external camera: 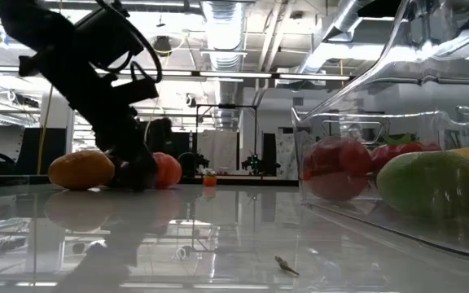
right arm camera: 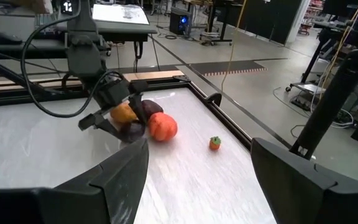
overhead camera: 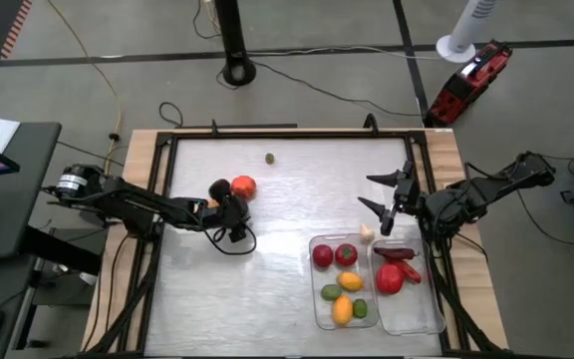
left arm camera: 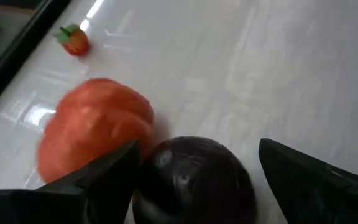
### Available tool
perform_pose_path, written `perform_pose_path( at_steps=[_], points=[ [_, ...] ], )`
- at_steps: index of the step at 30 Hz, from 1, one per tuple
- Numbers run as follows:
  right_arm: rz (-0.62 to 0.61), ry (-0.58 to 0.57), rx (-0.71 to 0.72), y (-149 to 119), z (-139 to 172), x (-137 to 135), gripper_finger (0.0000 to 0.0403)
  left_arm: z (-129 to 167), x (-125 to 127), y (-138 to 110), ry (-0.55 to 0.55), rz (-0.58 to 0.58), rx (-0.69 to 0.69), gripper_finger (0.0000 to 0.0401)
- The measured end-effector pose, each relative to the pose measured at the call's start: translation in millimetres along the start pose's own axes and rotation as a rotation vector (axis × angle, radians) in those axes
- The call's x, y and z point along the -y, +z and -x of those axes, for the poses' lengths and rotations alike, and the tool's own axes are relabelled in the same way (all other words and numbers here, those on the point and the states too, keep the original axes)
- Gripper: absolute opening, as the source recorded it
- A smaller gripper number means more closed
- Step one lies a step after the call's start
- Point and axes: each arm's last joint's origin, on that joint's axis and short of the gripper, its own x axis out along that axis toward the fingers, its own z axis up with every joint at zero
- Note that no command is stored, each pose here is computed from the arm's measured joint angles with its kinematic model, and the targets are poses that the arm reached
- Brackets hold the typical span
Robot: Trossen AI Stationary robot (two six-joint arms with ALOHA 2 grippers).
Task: Sort produce into baskets
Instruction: Put the plum into the right transparent bin
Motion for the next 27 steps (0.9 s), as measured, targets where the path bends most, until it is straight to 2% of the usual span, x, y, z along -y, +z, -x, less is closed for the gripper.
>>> perform_pose_path(
  at_steps=[4,11,15,22,27],
  points=[
    [-0.001,0.0,0.001,0.2,0.0,0.0,0.0311,-2.0,-2.2,-11.0,0.0,0.0,-0.032,0.0305],
    [-0.004,0.0,0.004,0.4,0.0,-0.1,0.0311,-2.0,-1.8,-11.1,-0.011,0.016,-0.032,0.0248],
    [-0.003,0.0,0.004,0.4,0.0,-0.1,0.0311,-2.3,-0.5,-6.1,-0.034,0.07,0.017,0.0238],
    [-0.005,0.0,0.005,0.6,0.0,-0.1,0.0311,6.6,8.2,39.0,-0.278,0.208,0.295,0.0244],
    [-0.006,-0.002,0.006,0.8,-0.1,-0.1,0.0311,15.6,19.3,80.3,-0.371,0.209,0.391,0.0244]
  ],
)
